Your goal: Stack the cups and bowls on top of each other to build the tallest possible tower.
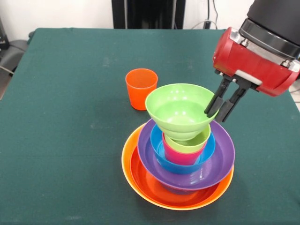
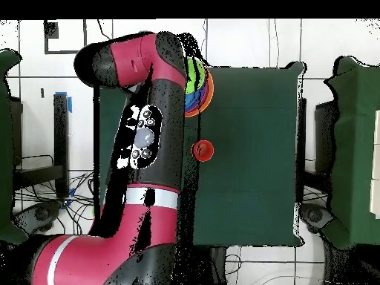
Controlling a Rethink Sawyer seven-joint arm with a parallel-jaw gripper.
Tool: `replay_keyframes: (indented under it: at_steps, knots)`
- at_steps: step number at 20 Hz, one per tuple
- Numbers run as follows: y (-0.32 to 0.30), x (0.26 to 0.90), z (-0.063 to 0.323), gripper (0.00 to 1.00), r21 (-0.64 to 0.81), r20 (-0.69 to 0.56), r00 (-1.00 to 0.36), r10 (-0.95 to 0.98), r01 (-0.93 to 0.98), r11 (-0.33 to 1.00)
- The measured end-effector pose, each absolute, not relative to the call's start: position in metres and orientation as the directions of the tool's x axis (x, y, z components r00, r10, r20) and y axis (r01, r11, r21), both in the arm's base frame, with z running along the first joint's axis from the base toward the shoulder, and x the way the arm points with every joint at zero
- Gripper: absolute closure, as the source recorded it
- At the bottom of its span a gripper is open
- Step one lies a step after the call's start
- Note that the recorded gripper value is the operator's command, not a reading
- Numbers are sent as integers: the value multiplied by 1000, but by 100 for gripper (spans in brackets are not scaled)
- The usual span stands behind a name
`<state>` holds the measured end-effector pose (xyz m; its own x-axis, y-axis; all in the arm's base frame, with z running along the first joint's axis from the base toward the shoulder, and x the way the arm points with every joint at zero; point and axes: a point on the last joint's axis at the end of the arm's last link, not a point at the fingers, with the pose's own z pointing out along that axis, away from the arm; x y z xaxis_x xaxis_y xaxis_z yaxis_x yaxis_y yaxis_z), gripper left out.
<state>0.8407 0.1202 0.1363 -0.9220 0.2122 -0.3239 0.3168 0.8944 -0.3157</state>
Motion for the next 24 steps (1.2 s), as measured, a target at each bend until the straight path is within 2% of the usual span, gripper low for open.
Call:
replay_keyframes:
  at_steps: [24]
  knots:
    - [125,836,132,100,-294,-304,-923,238,328,898]
